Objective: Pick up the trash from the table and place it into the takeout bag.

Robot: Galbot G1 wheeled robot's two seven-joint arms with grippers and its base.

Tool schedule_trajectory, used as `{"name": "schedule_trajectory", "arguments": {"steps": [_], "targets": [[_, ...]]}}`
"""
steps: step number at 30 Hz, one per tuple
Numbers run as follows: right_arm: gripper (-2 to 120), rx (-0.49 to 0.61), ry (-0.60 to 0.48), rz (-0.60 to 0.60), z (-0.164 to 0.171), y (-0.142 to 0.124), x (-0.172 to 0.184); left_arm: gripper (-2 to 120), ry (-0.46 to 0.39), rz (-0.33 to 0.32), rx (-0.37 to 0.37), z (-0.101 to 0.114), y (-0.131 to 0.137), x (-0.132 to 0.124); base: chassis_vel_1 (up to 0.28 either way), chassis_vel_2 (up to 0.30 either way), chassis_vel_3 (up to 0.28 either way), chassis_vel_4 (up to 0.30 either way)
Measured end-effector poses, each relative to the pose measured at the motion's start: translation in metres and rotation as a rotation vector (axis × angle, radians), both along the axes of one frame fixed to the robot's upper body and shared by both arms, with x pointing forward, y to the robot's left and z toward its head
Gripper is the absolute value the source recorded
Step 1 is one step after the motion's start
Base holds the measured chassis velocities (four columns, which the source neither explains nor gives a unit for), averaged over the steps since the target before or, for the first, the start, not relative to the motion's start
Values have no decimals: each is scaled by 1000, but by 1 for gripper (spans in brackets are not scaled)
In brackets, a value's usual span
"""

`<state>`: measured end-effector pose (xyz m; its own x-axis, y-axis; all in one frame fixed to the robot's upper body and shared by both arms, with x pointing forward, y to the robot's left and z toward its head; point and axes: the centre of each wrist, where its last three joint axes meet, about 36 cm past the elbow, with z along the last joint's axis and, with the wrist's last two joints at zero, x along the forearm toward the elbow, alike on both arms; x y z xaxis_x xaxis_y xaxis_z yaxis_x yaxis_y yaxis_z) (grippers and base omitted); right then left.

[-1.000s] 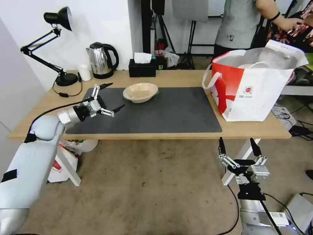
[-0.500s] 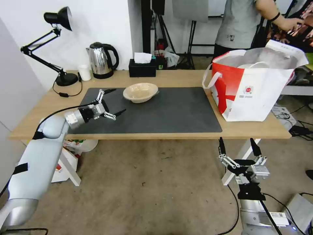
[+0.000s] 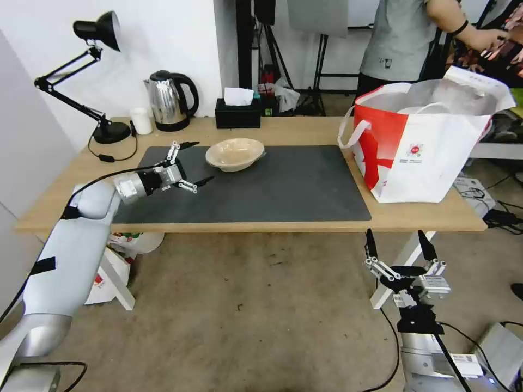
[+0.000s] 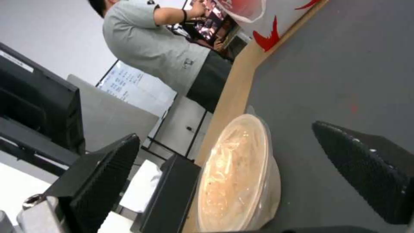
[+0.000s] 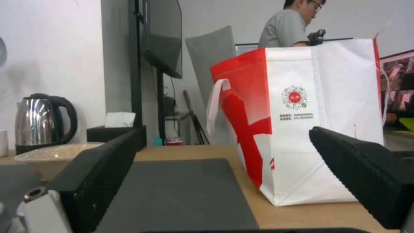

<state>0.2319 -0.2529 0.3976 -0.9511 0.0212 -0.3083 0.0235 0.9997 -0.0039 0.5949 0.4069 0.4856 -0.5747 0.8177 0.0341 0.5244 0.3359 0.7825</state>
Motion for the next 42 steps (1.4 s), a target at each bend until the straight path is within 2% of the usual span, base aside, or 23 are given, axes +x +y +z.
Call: {"name": "schedule_trajectory", "arguments": {"steps": [9,17,30,42], "targets": [[100,0,0,0,0,0,0,100,-21,-19,38,20,-3,10,0,0,0,0],[100,0,0,0,0,0,0,100,-14,-7,76,14,0,18,0,0,0,0],[100,0,0,0,0,0,0,100,-8,-26,128,9,-13,38,0,0,0,0],[100,0,0,0,0,0,0,100,-10,-56,155,23,-25,58,0,0,0,0]]}}
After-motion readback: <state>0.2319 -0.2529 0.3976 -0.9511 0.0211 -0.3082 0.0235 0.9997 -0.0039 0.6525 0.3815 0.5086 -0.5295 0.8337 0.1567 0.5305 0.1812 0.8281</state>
